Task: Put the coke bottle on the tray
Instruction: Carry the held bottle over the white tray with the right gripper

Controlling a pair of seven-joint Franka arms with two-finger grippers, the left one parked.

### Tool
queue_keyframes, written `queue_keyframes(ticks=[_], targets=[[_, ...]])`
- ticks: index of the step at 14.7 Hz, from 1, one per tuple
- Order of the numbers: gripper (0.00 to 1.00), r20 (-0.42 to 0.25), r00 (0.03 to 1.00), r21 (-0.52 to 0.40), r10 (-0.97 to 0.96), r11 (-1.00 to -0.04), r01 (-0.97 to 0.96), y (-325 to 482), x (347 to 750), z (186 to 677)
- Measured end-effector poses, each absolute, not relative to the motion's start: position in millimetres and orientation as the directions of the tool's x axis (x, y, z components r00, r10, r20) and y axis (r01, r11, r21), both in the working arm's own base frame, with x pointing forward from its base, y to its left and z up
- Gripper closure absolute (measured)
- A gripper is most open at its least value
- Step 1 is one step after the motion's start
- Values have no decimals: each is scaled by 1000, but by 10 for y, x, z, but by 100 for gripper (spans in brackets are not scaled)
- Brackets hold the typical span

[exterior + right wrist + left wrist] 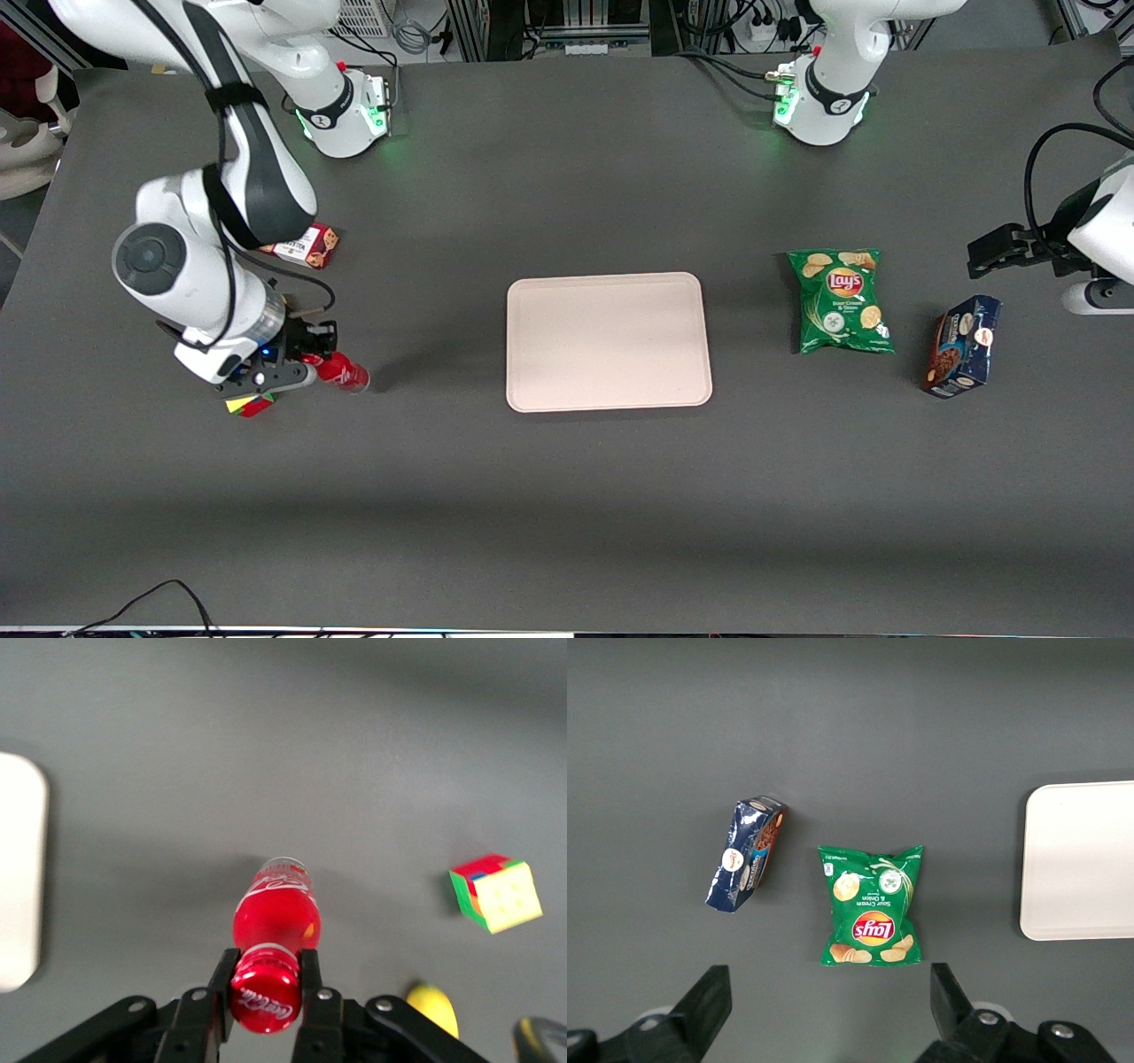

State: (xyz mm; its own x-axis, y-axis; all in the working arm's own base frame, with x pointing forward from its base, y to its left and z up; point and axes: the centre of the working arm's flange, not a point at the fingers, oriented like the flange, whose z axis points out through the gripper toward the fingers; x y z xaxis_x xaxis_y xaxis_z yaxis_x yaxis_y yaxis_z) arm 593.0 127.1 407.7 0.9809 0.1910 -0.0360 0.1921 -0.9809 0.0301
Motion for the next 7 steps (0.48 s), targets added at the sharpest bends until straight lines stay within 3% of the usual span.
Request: queue_keyframes(ticks=[3, 7], targets=[[69, -67, 979, 38, 192, -980, 195, 1547, 5756, 4902], [69, -36, 988, 30, 153, -988, 154, 2134, 5543, 5621]])
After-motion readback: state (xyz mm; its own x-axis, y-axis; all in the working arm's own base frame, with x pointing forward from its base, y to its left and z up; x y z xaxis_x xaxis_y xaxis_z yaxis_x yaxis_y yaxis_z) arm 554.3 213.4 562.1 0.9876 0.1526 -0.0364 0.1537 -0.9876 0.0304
